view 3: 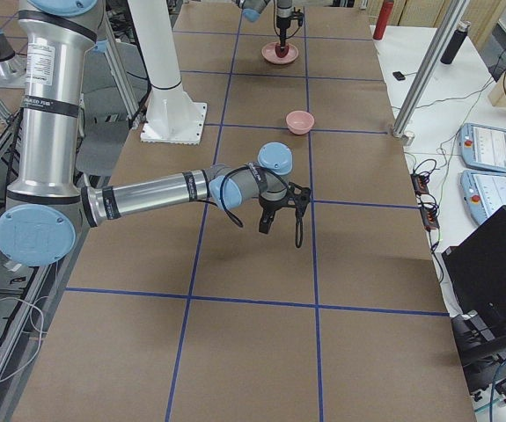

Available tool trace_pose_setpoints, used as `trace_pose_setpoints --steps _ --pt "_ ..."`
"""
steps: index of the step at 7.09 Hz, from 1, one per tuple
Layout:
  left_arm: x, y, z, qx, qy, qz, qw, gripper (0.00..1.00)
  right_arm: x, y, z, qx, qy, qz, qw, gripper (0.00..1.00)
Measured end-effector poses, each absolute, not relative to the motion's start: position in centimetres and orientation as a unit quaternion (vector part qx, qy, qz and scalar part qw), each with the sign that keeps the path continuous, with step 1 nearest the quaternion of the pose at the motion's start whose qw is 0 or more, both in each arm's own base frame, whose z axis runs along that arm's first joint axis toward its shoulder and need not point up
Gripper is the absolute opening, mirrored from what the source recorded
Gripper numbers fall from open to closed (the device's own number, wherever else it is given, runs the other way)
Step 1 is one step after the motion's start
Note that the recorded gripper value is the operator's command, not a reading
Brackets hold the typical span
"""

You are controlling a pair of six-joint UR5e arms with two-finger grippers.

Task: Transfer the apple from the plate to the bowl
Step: 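Lower the left gripper onto the red apple on the plate and grasp it, then carry the red apple with the left gripper over the pink bowl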

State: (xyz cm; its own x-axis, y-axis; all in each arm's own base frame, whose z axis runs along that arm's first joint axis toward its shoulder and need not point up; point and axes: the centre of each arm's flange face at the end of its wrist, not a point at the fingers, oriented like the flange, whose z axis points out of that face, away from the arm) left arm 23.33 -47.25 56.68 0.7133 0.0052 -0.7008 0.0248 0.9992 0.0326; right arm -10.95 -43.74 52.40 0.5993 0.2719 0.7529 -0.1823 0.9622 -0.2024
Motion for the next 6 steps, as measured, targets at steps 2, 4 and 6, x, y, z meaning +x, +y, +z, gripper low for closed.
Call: trace_pose_setpoints --steps 2,4,6 --pt "23.4 -47.3 56.2 0.018 0.382 -0.004 0.924 0.0 -11.0 -43.8 52.3 -0.052 -0.43 0.127 0.892 1.0" --pt "23.5 -47.2 50.7 -0.002 0.415 0.002 0.91 0.0 -11.1 -43.9 52.1 -0.052 -0.432 0.125 0.892 1.0" --pt "26.7 -49.9 37.0 -0.03 0.431 -0.042 0.901 0.0 -11.1 -44.0 52.2 -0.052 -0.432 0.125 0.891 1.0"
